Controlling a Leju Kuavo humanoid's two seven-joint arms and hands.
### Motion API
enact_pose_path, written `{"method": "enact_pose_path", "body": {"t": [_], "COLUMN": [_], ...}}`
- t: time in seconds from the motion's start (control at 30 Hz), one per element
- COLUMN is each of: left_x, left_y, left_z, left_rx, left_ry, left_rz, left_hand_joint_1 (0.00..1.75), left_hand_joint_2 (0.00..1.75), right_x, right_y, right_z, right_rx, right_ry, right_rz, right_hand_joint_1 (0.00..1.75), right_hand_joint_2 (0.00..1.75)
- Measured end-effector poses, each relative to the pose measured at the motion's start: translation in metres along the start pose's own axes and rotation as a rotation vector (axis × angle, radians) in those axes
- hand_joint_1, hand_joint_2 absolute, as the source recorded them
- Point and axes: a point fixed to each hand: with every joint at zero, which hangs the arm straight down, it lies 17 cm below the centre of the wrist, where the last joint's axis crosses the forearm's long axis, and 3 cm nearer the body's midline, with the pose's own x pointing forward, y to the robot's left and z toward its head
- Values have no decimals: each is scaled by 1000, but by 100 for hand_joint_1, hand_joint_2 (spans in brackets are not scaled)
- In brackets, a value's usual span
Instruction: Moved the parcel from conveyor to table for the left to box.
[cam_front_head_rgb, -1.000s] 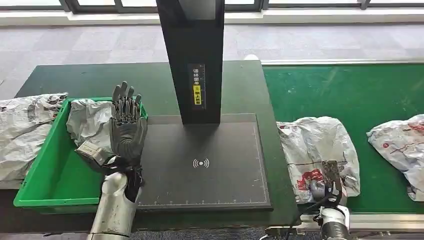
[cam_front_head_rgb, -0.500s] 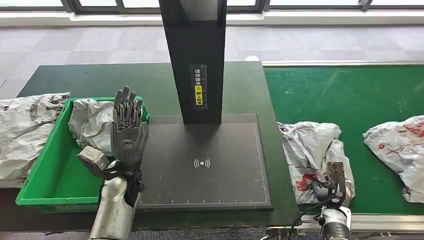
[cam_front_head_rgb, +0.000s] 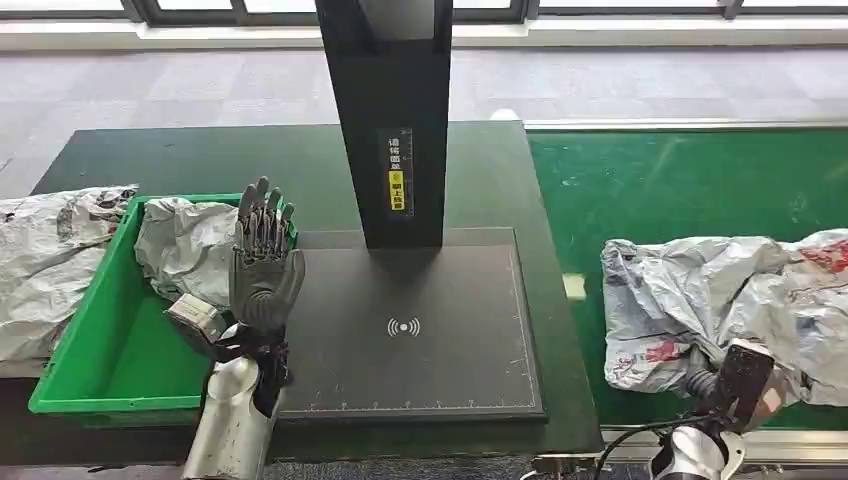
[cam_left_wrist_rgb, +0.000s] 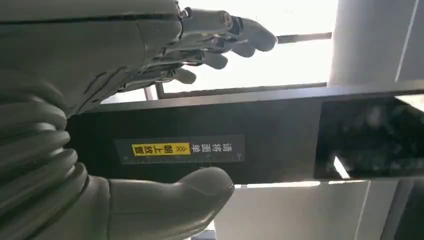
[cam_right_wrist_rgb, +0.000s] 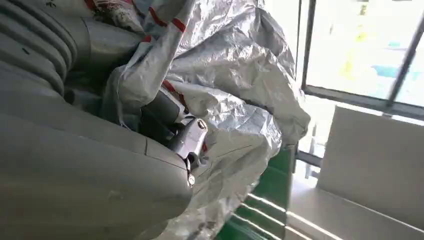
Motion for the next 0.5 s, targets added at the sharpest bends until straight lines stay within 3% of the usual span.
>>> {"method": "enact_pose_path", "body": {"t": [0.33,0.5], "left_x": [-8,-12], "left_y": [-2,-2], "left_z": [3,5], "left_rx": [-6,-7], "left_ry": [23,32], "left_rz": [-12,-13], "left_hand_joint_1": [0,0], "left_hand_joint_2": [175,175], "right_x": [188,236], "right_y": [23,52], "right_z": [19,47], "right_rx": [12,86], "right_ry": [-461,-495], "right_rz": [-76,-256], "right_hand_joint_1": [175,175], "right_hand_joint_2": [175,175]}}
